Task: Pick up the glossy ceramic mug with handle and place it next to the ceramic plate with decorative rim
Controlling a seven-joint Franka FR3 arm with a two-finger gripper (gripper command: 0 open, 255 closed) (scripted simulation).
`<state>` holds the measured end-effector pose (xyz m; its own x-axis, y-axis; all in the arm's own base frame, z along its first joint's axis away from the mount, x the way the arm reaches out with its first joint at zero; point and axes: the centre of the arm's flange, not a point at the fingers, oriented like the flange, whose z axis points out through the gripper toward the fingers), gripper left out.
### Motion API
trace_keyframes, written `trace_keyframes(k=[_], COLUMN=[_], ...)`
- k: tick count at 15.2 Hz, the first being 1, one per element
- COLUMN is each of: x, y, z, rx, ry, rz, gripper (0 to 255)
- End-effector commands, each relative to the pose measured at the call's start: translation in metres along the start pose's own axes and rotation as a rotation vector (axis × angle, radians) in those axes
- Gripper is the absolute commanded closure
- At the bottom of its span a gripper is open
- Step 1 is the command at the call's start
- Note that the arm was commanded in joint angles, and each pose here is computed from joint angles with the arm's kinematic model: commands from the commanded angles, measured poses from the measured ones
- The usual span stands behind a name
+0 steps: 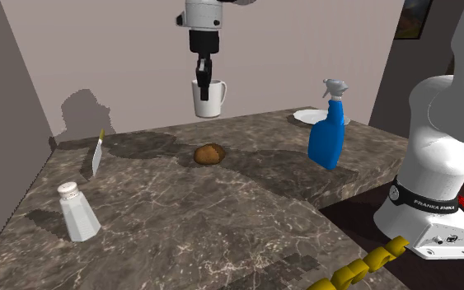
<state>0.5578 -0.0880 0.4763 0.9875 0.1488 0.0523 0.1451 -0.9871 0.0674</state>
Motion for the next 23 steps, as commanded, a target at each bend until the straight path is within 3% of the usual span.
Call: trace_keyframes(k=[1,8,23], x=[0.001,0.003,-0.138], y=[0.001,0.004,0.143], z=[-0.011,-0.046,-0.045], rx=[0.000,0.000,0.000], ry=[0.000,0.000,0.000], rz=[0.000,0.000,0.000], gripper=[255,255,255])
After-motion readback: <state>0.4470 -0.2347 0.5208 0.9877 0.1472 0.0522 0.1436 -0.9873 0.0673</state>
